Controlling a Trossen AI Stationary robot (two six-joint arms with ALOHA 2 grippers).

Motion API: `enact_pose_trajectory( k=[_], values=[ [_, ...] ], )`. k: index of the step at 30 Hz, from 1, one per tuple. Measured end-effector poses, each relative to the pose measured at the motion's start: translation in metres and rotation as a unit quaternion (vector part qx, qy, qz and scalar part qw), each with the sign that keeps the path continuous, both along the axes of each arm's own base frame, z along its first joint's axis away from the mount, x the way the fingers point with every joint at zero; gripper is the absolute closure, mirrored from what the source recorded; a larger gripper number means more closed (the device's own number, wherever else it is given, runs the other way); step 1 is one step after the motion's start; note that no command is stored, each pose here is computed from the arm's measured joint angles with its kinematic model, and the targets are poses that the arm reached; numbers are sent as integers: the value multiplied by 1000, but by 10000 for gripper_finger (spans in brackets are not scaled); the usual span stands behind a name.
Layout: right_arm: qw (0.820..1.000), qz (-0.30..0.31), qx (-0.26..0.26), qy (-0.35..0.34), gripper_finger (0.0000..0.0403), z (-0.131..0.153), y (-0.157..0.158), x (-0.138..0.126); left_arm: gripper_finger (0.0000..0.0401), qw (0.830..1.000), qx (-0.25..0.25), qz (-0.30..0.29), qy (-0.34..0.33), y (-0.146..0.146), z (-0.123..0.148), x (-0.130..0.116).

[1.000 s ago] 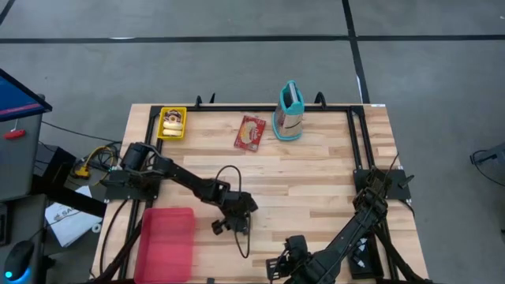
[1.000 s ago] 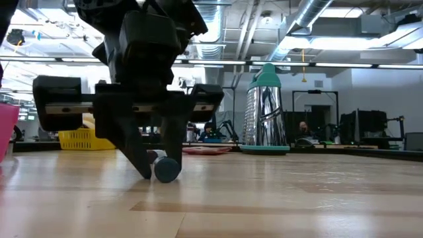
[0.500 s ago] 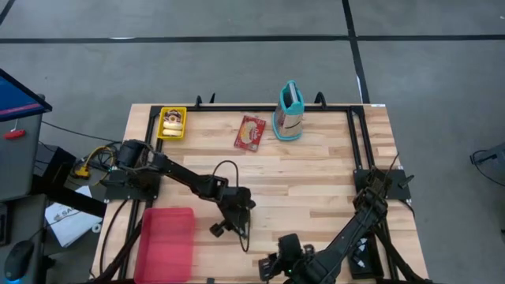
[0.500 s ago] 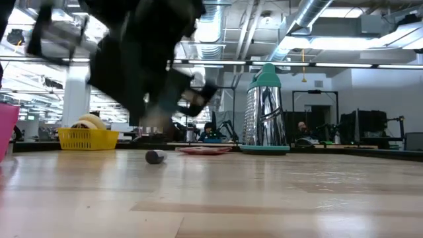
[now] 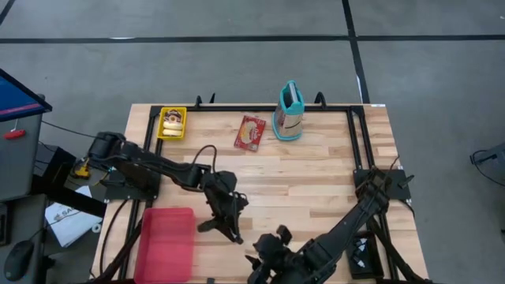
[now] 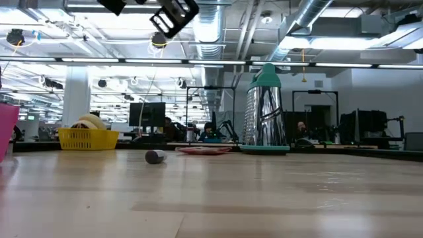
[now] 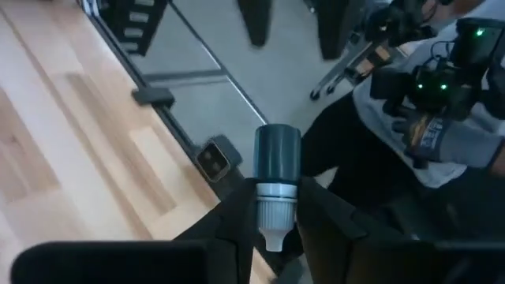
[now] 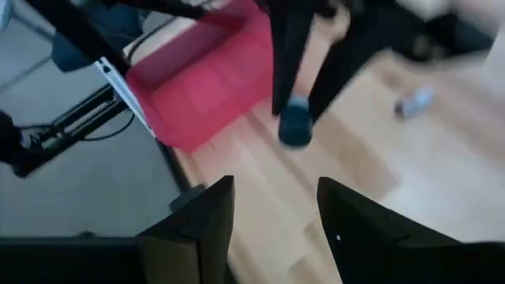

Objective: Pick & Place Food Item
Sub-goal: Put the blue food coloring bottle in the black basket

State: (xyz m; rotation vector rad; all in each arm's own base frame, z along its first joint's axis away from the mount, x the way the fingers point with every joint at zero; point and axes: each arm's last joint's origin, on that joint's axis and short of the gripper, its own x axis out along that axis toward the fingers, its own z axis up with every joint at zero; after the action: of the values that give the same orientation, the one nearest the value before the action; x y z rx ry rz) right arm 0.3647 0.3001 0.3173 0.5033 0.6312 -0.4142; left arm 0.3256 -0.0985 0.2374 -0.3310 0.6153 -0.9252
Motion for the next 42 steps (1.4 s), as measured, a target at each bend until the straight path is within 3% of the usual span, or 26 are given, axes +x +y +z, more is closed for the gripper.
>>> enact_pose_trajectory(
  k=[7, 14, 29, 38, 42],
  values=[
    [984, 102, -147, -9, 227, 17, -10, 8, 333, 998, -53, -6, 42, -1, 8, -3],
    [965, 156, -212, 4, 227, 18, -11, 11, 326, 995, -79, -12, 57, -2, 11, -2],
    [954, 168, -248, 23, 227, 17, -25, 21, 330, 992, -118, 2, 50, 0, 21, 2],
    [955, 181, -232, 28, 229, 17, -27, 23, 327, 991, -123, 3, 45, -1, 23, 3],
    [956, 185, -228, 28, 249, 17, -27, 24, 328, 991, -123, 3, 42, -1, 23, 3]
  ],
)
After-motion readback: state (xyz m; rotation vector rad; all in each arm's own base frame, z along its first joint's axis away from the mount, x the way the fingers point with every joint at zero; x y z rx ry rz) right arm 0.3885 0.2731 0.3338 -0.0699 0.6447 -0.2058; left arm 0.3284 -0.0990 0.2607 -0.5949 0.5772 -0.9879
